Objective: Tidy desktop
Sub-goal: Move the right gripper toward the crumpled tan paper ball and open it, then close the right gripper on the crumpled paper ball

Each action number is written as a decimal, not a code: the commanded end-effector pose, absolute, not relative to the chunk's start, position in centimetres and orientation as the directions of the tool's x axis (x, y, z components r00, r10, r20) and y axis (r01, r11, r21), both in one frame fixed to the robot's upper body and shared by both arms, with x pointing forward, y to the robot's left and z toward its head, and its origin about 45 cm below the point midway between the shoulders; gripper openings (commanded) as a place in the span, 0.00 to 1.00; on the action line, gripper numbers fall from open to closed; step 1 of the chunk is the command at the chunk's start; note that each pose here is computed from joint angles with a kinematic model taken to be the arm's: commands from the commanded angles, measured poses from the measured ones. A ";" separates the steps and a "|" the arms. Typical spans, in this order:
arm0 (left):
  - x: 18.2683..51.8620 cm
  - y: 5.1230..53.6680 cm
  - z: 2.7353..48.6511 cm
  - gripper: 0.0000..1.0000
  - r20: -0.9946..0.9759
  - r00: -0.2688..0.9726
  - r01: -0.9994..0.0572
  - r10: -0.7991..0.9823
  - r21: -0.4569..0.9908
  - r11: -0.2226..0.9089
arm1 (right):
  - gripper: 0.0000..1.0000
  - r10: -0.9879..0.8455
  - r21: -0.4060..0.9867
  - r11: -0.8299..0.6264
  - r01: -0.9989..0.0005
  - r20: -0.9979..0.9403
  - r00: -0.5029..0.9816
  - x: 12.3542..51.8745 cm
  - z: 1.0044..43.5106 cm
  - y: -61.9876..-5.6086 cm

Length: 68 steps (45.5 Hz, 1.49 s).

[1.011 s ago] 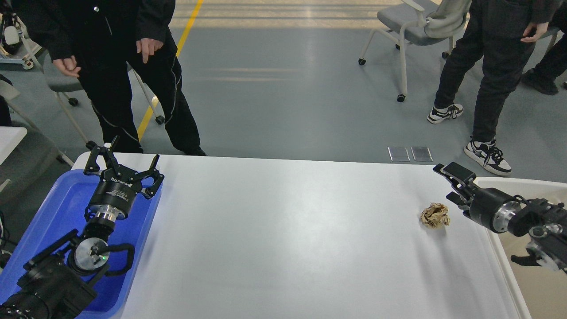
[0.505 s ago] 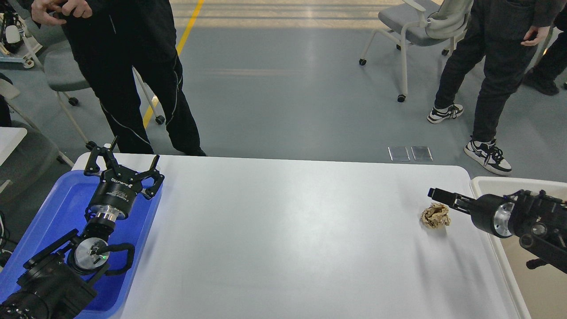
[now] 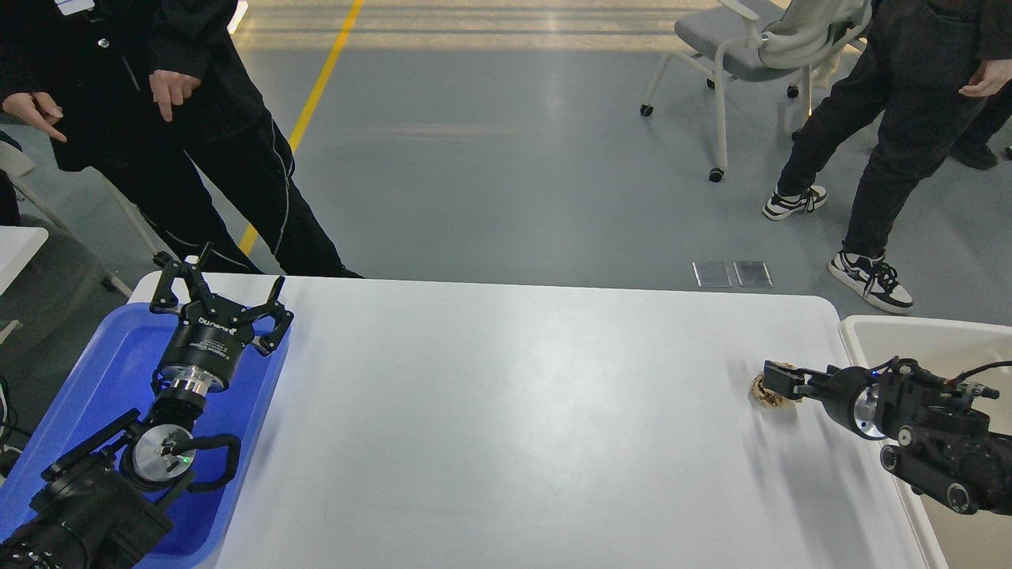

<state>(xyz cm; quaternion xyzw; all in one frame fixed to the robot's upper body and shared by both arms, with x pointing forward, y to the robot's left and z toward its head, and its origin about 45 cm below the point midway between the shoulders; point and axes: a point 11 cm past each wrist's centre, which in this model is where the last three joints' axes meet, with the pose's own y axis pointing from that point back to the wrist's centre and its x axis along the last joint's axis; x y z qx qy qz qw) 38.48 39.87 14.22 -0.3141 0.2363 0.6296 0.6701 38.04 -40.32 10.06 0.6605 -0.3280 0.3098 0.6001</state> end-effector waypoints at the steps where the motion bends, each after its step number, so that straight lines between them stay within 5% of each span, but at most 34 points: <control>1: 38.5 39.9 14.2 1.00 -0.711 0.095 -0.992 0.696 -0.123 0.010 | 1.00 -0.035 0.583 -0.050 -0.811 0.811 0.584 38.4 8.9 -39.6; 68: 38.5 39.8 14.2 1.00 -0.712 0.097 -0.992 0.696 -0.124 0.011 | 1.00 0.058 0.592 0.060 -0.804 0.802 0.595 39.4 5.6 -37.9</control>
